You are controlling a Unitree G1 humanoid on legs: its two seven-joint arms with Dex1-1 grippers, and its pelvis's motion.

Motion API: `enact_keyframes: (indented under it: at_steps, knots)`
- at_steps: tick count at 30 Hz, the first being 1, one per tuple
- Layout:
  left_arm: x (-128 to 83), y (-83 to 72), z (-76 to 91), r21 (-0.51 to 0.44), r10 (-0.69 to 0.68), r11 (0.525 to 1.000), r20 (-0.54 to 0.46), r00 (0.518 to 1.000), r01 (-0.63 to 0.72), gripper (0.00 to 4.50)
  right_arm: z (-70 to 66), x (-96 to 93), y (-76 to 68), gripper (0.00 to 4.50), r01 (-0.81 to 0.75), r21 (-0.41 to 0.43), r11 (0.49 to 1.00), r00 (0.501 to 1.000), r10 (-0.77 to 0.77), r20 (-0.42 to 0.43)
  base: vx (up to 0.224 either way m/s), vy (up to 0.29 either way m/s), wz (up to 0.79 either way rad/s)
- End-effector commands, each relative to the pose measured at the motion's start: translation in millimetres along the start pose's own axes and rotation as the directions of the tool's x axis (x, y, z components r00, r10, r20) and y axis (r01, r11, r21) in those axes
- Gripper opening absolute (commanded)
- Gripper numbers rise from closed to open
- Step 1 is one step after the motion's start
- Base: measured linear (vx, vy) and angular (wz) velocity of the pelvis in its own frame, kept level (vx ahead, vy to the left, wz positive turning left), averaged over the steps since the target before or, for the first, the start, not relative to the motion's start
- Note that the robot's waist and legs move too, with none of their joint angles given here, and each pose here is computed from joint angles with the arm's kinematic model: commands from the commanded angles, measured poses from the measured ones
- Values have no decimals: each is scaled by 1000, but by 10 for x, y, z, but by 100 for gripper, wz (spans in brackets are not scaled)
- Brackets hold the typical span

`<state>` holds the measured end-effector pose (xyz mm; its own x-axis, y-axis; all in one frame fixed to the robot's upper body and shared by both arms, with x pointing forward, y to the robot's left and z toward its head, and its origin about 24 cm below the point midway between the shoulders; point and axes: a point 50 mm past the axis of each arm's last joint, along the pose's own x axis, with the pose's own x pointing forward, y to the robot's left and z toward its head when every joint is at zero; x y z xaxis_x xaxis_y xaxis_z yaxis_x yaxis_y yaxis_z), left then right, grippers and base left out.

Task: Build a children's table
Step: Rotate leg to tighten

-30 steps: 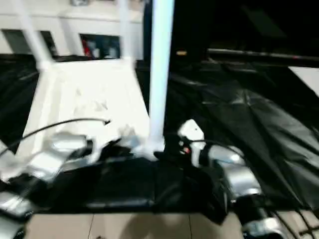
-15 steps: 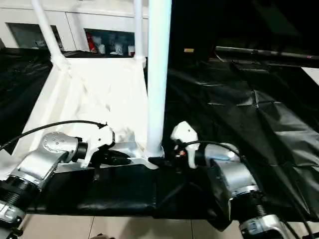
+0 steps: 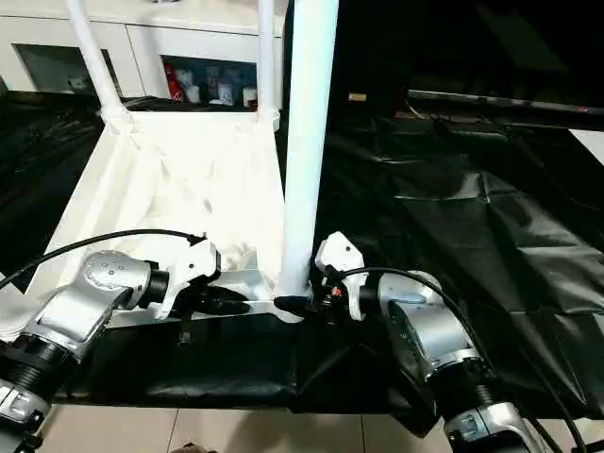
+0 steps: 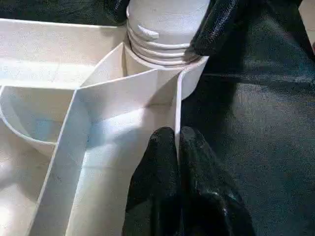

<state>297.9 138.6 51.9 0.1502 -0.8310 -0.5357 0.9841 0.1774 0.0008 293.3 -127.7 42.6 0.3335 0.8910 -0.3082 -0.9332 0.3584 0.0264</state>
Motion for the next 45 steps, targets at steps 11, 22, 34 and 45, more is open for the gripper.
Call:
enact_keyframes:
  at_steps: [11, 22, 34, 45]
  knots:
    - [658, 204, 212, -110, 332, 938, 13, 943, -329, 0, -239, 405, -130, 267, 622, 194, 758, 781, -617, -96, 0, 0, 0]
    - [702, 228, 236, -60, 323, 945, -2, 946, -323, 0, -17, 509, -122, 355, 544, 209, 812, 824, -564, 48, 0, 0, 0]
    - [268, 33, 41, 42, 30, 999, 82, 996, -34, 0, -32, -150, -88, 382, 125, -16, 992, 992, -125, -30, 0, 0, 0]
    - [171, -121, 5, 30, -91, 996, 93, 991, 88, 0, -20, -140, -52, 382, 16, 27, 1000, 999, -14, -48, 0, 0, 0]
